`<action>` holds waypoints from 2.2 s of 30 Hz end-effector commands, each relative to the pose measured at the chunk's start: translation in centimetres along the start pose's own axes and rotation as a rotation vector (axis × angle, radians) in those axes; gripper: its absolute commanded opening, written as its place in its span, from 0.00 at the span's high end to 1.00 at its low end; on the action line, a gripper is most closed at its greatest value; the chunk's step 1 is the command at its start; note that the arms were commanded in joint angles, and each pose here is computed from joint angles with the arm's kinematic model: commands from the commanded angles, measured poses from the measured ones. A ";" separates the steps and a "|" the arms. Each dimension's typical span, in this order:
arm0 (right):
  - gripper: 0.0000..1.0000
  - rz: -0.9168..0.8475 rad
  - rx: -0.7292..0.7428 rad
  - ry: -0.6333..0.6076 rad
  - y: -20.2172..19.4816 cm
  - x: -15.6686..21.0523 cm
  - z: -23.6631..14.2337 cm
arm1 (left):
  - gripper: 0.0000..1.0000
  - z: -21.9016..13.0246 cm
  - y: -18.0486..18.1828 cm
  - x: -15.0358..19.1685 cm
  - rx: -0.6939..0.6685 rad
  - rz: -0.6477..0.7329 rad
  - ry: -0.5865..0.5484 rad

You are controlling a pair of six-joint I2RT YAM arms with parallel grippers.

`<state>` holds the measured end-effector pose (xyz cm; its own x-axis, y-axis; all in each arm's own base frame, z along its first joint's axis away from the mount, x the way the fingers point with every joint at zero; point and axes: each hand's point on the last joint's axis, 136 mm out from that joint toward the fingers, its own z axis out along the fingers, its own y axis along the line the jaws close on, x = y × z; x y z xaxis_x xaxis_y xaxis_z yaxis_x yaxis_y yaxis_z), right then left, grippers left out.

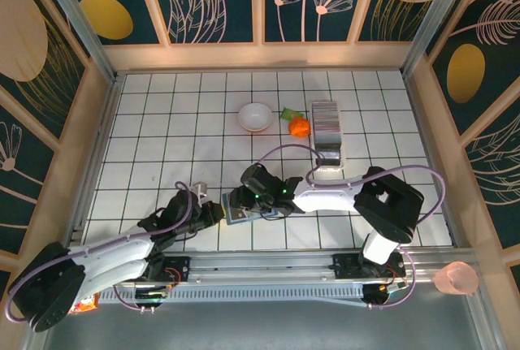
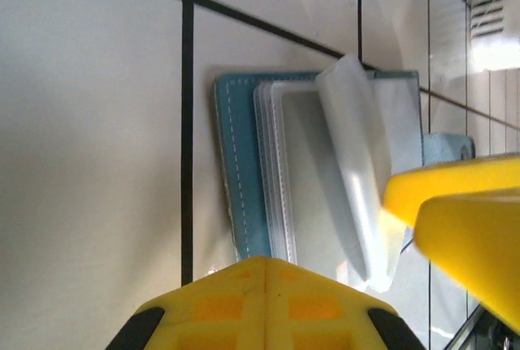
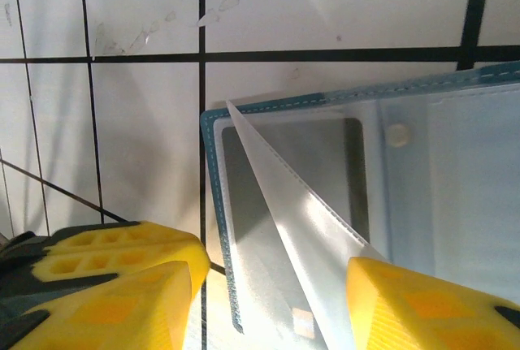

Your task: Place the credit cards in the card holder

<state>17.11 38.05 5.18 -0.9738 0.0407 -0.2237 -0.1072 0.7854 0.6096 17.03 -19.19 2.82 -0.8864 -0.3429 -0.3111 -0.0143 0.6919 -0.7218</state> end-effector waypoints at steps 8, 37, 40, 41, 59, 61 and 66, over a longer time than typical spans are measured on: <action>0.48 -0.006 -0.223 0.021 5.3 0.5 0.8 | 0.83 -3.6 4.1 -3.8 -0.222 -0.107 -0.275; 0.01 -1.355 0.368 -0.640 -1.2 -20.8 -26.7 | 0.52 -3.1 -3.2 -5.1 -0.010 0.045 -0.214; 0.01 -1.526 0.449 -0.347 -6.1 -20.0 -25.1 | 0.51 -2.6 -3.3 -4.7 -0.003 0.065 -0.187; 0.01 -1.552 0.514 -0.266 -8.1 -20.3 -24.5 | 0.51 -2.5 -3.3 -4.6 -0.001 0.066 -0.180; 0.01 -1.805 0.767 0.210 -22.0 -23.1 -16.8 | 0.48 -1.8 -1.6 -3.2 -0.019 0.041 -0.138; 0.01 -1.813 0.740 0.218 -22.2 -22.8 -15.9 | 0.48 -1.8 -1.5 -3.2 -0.022 0.041 -0.141; 0.01 -1.824 0.690 0.263 -22.0 -22.3 -14.0 | 0.47 -1.7 -1.9 -3.2 -0.013 0.059 -0.135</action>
<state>38.30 10.44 8.11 0.1363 -0.9904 -0.0213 -0.8242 -0.1015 -0.5572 19.14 -17.87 6.01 -0.8125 -0.3969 -0.4270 0.0026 0.7300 -0.6835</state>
